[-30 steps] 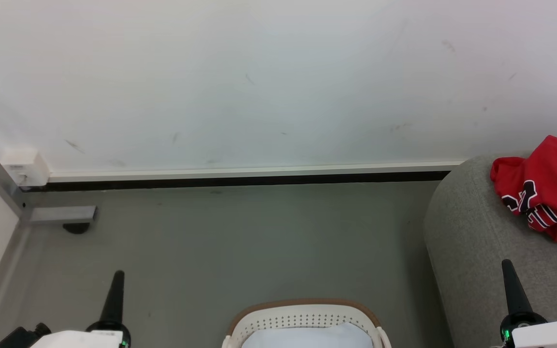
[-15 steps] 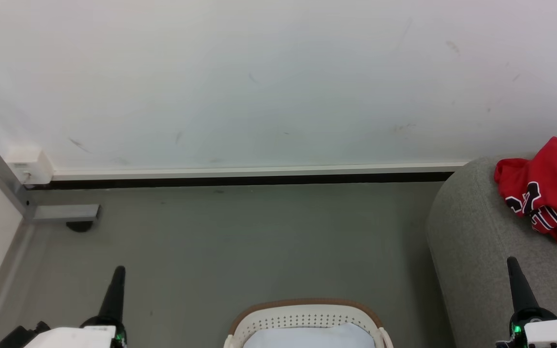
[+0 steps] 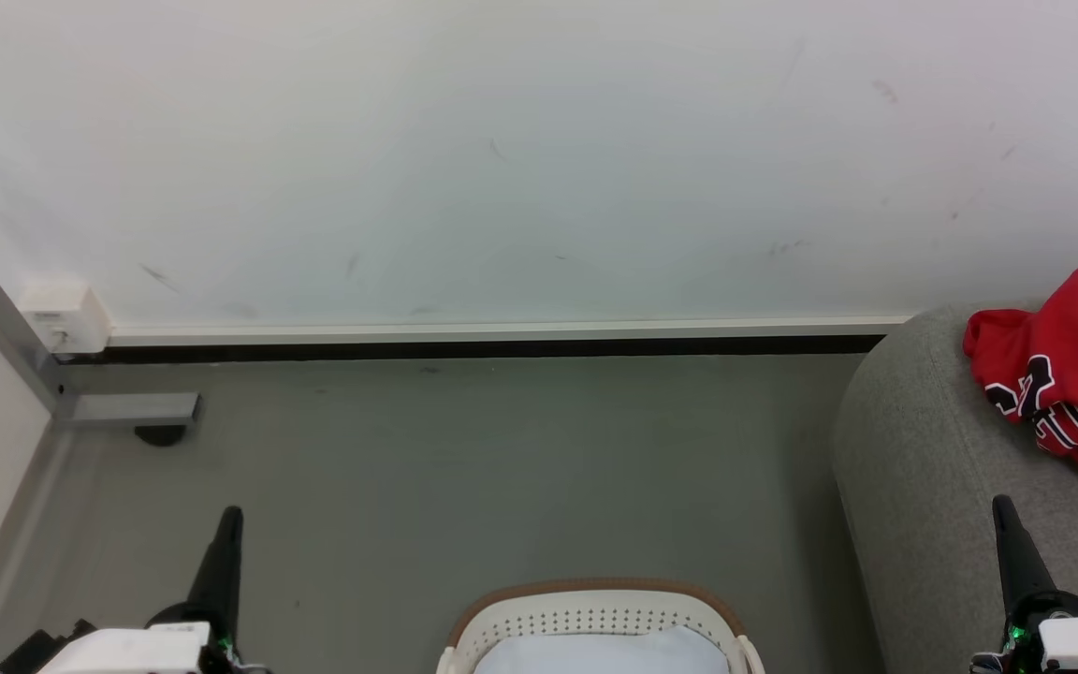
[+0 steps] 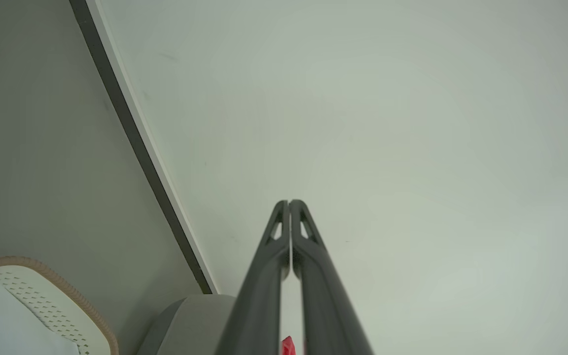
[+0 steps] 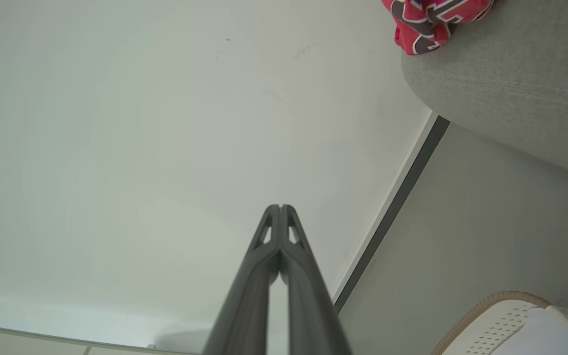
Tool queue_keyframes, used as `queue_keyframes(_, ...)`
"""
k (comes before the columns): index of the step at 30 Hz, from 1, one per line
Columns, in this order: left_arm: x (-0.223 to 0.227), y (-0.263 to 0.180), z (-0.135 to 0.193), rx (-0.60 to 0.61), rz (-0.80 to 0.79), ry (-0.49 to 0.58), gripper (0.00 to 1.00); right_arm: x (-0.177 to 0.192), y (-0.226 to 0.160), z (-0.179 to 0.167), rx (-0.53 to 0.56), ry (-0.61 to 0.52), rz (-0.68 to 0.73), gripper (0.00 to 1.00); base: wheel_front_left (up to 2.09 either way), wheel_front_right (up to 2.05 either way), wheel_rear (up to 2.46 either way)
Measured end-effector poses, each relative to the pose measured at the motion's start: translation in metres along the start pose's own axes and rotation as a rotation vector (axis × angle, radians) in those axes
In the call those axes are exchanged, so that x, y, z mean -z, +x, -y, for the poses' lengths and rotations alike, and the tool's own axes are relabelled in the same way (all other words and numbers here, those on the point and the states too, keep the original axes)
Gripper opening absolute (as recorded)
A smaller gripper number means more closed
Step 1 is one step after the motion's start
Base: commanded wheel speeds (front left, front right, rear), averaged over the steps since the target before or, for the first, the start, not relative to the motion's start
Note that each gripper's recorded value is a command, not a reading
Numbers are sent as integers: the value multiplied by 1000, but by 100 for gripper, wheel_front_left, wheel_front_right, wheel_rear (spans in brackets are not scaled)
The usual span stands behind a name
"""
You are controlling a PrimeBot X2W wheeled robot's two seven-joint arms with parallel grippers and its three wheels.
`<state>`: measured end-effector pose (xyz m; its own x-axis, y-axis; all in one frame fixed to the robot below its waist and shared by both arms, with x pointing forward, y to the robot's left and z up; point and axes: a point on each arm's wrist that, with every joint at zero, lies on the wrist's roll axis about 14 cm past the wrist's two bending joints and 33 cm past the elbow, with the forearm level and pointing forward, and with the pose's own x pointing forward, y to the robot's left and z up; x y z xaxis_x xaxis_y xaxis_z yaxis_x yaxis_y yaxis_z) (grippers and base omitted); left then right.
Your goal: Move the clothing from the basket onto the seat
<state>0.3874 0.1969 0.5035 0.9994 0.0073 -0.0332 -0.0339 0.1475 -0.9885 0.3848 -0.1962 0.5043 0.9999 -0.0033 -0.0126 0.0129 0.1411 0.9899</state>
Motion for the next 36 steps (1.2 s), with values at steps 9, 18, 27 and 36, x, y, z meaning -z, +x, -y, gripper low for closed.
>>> queue_keyframes(9, -1, 1, 3, 12, -3, -63, 0, -2, 1, -1, -2, 56, -3, 0, 0, 0, 0)
queue_keyframes(18, -3, 1, 6, 24, -6, -121, 0, -3, 3, -2, -6, 114, -4, 0, 0, 0, 0)
queue_keyframes(27, -4, 1, 8, 29, -6, -146, 0, -4, 5, -4, -10, 147, -1, 0, 0, 0, 0)
queue_keyframes(36, -4, 1, 8, 29, -6, -146, 0, -4, 5, -4, -10, 147, -2, 0, 0, 0, 0)
